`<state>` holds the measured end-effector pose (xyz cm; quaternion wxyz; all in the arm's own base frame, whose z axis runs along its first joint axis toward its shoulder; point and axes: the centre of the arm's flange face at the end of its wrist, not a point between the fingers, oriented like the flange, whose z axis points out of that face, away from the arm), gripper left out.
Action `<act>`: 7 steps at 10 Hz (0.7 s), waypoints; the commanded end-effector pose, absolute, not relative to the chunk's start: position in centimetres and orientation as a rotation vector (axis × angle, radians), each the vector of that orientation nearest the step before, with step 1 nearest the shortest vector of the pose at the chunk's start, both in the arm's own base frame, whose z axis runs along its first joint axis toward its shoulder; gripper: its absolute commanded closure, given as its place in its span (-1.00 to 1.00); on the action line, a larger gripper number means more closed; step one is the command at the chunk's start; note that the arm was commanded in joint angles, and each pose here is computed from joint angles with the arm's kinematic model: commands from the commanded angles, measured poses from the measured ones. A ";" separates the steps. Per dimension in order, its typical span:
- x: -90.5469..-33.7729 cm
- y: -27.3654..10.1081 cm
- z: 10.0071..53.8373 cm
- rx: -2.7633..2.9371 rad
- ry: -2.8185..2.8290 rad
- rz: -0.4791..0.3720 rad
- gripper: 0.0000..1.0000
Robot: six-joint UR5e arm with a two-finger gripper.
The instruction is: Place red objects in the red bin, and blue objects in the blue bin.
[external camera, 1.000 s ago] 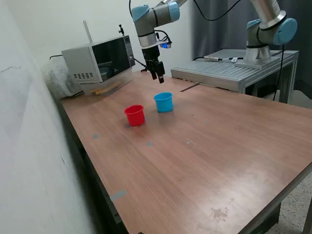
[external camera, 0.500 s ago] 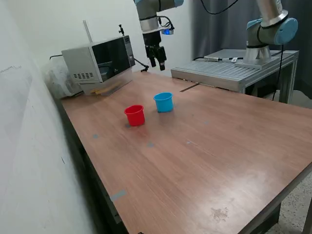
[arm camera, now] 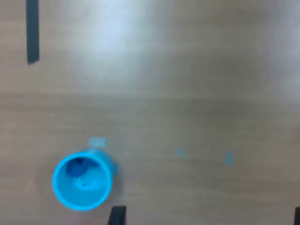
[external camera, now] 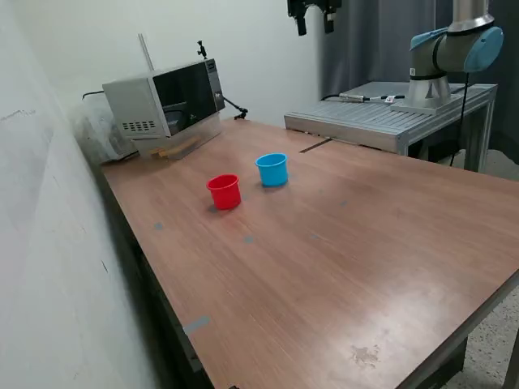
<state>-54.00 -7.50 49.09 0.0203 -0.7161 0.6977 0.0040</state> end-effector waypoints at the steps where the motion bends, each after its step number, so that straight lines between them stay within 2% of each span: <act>1: -48.5 -10.3 53.8 -2.273 2.145 0.055 -1.00; 2: -46.7 -11.0 54.8 -2.297 2.145 0.079 -1.00; 3: -45.4 -12.5 54.0 -2.336 2.121 0.033 -1.00; 5: -42.5 -12.9 52.5 -2.326 2.101 -0.034 -1.00; 7: -39.2 -13.4 49.7 -2.236 1.991 -0.246 -1.00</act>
